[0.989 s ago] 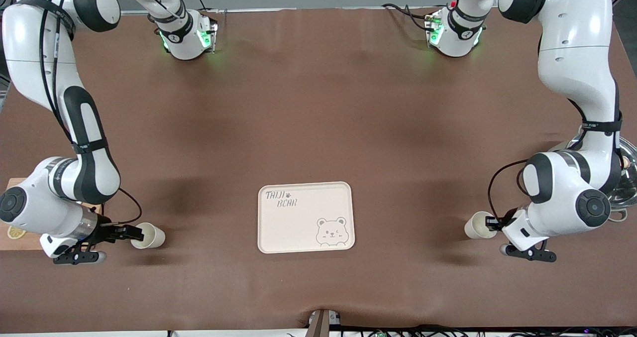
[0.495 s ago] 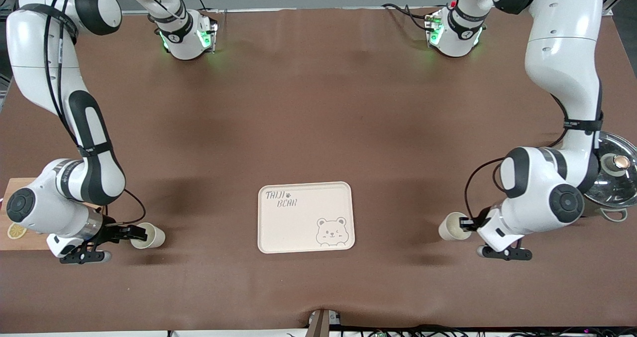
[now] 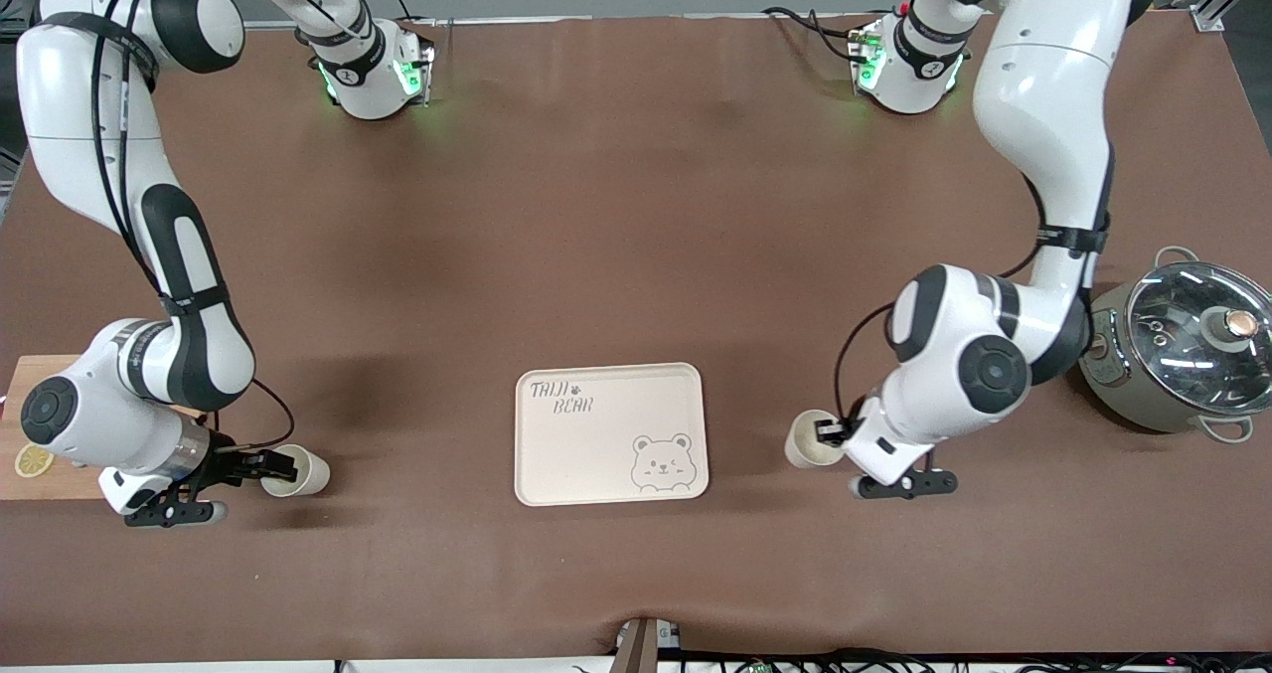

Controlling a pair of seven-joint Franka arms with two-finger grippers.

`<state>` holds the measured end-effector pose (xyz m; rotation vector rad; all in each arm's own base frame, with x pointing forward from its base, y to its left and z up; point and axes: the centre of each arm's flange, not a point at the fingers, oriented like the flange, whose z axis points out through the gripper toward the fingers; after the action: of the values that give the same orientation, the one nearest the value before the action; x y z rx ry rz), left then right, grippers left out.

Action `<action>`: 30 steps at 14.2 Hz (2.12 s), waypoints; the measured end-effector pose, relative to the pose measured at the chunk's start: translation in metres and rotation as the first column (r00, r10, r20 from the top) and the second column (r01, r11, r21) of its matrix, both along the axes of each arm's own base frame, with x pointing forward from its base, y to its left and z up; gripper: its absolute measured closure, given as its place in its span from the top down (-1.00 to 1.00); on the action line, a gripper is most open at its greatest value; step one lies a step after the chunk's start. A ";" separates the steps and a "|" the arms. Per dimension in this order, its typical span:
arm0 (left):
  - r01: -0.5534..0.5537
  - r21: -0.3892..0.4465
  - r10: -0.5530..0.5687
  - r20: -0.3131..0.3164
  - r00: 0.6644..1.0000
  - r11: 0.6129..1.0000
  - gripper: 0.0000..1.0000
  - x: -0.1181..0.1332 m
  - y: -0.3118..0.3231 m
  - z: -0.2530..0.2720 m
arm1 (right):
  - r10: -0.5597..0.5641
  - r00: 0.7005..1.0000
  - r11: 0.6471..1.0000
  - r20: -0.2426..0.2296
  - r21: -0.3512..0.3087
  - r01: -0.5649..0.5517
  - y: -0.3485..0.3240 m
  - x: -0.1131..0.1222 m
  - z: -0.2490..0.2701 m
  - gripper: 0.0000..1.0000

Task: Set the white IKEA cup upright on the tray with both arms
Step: 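Carry both cups toward the white tray, turning them upright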

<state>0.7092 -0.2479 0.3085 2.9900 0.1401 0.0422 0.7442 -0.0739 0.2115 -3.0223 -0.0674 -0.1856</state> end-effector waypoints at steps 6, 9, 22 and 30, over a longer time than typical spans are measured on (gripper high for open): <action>-0.068 -0.031 0.069 0.038 0.997 0.997 -0.94 -0.020 -0.075 0.015 | 0.004 1.000 1.000 0.000 0.001 -0.004 0.003 0.000 0.000 -0.18; -0.091 -0.051 0.094 0.060 0.994 0.995 -0.94 -0.024 -0.095 0.006 | 0.007 1.000 1.000 0.000 0.001 -0.007 0.005 0.001 0.000 -0.51; -0.160 -0.107 0.169 0.087 0.982 0.981 -0.94 -0.051 -0.162 -0.038 | 0.002 0.997 1.000 -0.074 0.026 0.000 0.039 0.005 0.019 -0.93; -0.178 -0.067 0.181 0.036 0.983 0.982 -0.94 -0.066 -0.177 -0.080 | -0.206 0.959 0.976 -0.195 0.033 0.216 0.155 0.000 0.073 -0.93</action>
<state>0.6436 -0.4252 0.2281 2.9018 0.3984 0.1178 0.7437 0.0813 0.2844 -2.9709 0.2734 0.0845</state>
